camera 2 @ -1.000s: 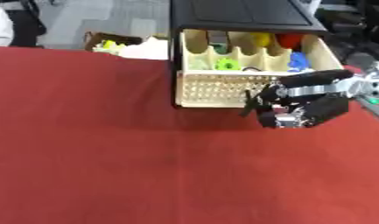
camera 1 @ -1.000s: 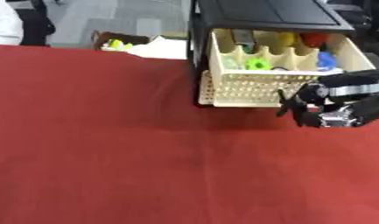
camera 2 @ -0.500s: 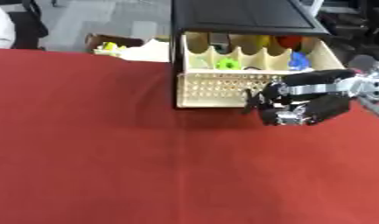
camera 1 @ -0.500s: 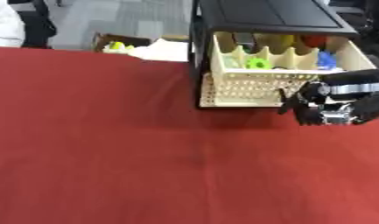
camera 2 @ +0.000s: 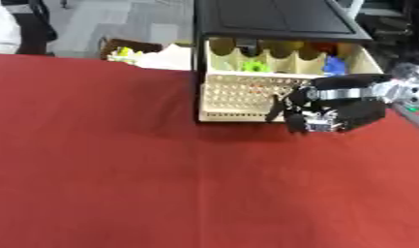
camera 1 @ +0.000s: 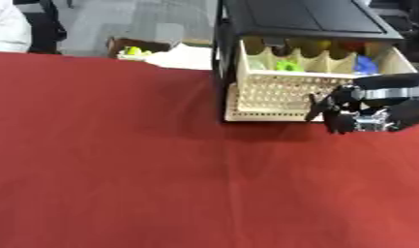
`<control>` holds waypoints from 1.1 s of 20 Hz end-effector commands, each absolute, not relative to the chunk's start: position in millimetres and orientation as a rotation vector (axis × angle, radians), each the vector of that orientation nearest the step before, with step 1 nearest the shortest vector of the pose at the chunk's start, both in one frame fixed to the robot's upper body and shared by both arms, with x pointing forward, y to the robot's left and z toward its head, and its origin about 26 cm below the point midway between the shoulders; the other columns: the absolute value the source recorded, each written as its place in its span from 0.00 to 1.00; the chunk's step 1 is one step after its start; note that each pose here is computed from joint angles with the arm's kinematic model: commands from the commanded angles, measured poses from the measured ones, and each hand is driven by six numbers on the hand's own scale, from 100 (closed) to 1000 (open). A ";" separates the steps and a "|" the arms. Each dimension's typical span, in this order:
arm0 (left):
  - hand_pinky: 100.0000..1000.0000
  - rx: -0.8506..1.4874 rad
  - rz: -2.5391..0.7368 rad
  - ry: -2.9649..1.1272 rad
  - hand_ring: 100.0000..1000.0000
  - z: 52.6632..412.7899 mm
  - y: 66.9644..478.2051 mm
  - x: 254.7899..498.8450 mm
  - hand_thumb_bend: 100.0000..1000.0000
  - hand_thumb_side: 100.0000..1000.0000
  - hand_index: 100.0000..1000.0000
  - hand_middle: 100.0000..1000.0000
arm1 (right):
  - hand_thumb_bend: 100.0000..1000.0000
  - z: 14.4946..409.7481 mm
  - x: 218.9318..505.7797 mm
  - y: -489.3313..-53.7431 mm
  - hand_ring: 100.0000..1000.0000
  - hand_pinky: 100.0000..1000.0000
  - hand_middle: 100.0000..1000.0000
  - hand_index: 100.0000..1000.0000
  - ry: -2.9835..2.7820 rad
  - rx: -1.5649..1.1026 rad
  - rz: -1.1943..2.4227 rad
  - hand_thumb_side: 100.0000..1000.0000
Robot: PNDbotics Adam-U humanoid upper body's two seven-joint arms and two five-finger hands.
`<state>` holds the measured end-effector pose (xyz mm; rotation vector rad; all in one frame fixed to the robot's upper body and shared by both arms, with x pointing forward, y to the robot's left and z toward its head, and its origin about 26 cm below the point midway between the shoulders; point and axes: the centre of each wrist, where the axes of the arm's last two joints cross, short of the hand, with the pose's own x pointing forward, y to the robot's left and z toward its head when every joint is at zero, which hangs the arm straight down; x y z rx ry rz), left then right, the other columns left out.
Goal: Pick up objects from table and place into drawer.
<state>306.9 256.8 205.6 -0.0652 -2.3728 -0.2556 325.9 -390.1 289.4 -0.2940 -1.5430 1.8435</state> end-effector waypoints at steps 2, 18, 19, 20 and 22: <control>0.66 -0.055 -0.263 -2.412 0.63 215.0 257.2 305.0 0.00 1.00 0.86 0.66 | 0.00 298.2 326.8 -399.2 0.47 0.17 0.47 0.87 -1.468 -0.268 2.057 1.00; 0.66 -0.049 -0.272 -2.429 0.62 216.7 257.0 305.5 0.00 1.00 0.87 0.66 | 0.00 310.1 334.1 -413.3 0.46 0.16 0.47 0.87 -1.517 -0.325 2.000 1.00; 0.66 -0.048 -0.273 -2.430 0.62 216.8 257.0 305.5 0.00 1.00 0.87 0.66 | 0.00 310.6 334.7 -414.2 0.46 0.16 0.47 0.87 -1.520 -0.329 1.996 1.00; 0.66 -0.048 -0.273 -2.430 0.62 216.8 257.1 305.5 0.00 1.00 0.87 0.66 | 0.00 310.8 335.4 -415.2 0.46 0.16 0.47 0.87 -1.522 -0.331 1.992 1.00; 0.66 -0.047 -0.274 -2.431 0.62 216.9 257.2 305.5 0.00 1.00 0.87 0.66 | 0.00 311.2 336.8 -417.1 0.46 0.16 0.46 0.87 -1.530 -0.334 1.981 1.00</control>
